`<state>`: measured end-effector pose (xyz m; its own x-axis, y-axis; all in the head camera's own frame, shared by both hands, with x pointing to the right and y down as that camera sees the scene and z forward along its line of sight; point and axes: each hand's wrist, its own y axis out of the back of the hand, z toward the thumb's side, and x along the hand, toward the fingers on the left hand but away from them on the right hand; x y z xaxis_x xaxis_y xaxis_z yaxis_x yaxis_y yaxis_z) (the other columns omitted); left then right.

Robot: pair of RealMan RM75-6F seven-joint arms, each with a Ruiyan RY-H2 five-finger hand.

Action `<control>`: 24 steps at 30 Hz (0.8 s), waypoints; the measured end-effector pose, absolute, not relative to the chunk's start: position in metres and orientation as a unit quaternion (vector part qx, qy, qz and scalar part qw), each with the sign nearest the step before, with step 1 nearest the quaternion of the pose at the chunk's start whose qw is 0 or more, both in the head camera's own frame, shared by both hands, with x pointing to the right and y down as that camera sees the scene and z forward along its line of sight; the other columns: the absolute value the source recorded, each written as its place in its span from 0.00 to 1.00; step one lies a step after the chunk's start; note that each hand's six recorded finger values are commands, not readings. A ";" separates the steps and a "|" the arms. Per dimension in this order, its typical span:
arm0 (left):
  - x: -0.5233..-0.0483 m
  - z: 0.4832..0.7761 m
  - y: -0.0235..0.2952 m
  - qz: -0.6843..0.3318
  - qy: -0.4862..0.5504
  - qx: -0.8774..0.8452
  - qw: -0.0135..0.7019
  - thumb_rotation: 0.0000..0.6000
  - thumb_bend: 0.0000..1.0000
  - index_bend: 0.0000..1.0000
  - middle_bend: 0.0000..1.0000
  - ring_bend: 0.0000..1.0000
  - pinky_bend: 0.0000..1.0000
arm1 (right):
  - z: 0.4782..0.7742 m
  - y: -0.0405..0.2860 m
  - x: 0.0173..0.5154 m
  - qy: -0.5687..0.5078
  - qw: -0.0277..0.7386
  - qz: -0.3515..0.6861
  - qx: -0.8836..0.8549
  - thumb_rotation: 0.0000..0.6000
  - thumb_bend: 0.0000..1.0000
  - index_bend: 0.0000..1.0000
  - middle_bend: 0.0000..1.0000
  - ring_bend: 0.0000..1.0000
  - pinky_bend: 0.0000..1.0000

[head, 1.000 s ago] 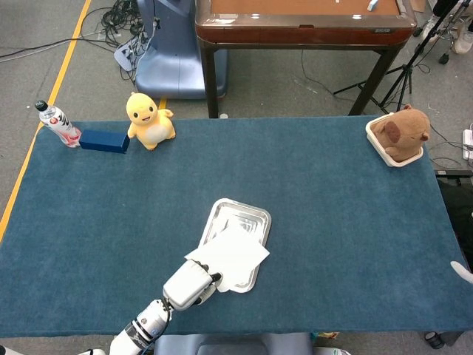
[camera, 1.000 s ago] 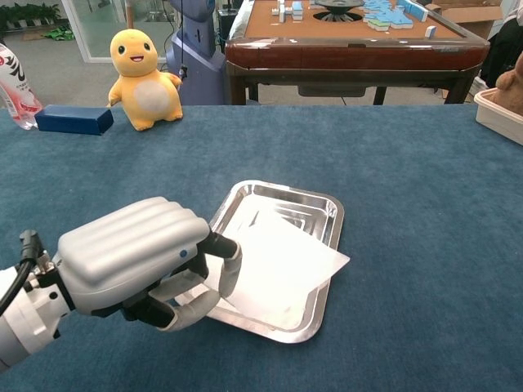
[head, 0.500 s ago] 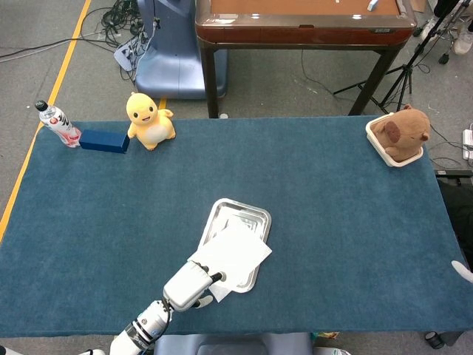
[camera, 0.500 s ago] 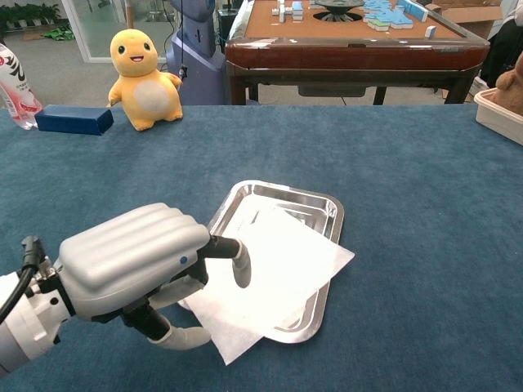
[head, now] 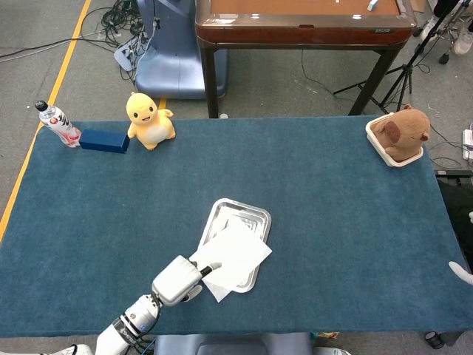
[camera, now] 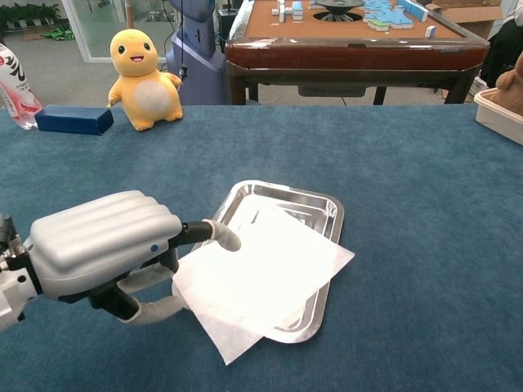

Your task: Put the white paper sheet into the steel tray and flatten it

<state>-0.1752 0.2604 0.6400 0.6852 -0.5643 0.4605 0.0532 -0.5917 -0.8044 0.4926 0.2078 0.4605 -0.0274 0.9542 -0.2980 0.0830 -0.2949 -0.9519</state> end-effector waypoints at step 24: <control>-0.177 0.643 0.240 -0.368 0.003 -0.767 0.525 1.00 0.81 0.18 1.00 0.78 0.83 | 0.461 0.207 0.494 -0.450 0.388 0.560 -0.577 1.00 0.00 0.20 0.30 0.16 0.33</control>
